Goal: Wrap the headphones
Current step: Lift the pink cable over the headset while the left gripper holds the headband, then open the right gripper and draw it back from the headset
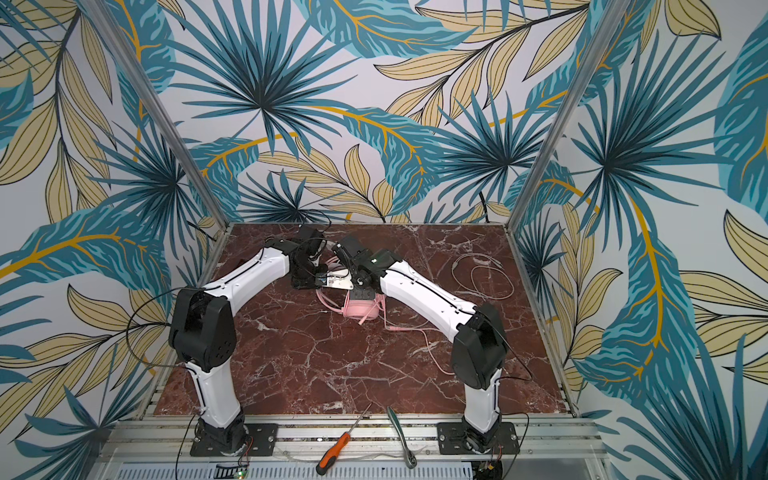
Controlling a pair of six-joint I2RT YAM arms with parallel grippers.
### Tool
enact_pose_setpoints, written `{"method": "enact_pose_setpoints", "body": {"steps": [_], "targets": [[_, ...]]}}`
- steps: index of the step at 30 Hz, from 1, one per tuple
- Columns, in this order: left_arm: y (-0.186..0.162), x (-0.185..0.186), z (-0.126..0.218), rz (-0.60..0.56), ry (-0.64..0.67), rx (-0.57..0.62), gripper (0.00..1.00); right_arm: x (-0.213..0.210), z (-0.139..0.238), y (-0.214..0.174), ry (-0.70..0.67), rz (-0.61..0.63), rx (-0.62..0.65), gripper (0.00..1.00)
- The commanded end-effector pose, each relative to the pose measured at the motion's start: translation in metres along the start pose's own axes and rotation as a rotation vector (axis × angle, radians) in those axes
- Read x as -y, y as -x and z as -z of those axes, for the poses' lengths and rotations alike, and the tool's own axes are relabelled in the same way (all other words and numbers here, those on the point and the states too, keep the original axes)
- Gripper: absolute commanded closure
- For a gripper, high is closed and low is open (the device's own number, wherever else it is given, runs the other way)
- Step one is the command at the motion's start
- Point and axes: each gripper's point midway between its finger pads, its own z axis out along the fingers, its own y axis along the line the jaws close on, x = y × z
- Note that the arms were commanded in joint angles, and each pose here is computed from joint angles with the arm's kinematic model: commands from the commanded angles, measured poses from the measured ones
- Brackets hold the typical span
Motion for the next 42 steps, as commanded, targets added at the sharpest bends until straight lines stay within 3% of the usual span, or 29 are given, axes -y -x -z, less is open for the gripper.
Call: {"method": "enact_pose_setpoints", "body": {"steps": [1,6,27,42], "targets": [[0.006,0.017,0.014,-0.051,-0.075,0.021,1.00,0.016,-0.006,-0.008,-0.069,-0.032,-0.023,0.98],[0.004,0.020,0.016,-0.063,-0.097,0.013,1.00,0.019,-0.013,-0.023,-0.080,-0.052,-0.086,0.96],[-0.008,0.024,0.009,-0.084,-0.131,-0.031,1.00,0.028,-0.015,-0.036,-0.124,-0.131,-0.137,0.82],[-0.015,0.026,0.012,-0.111,-0.161,-0.045,1.00,0.040,-0.022,-0.054,-0.158,-0.261,-0.189,0.77]]}}
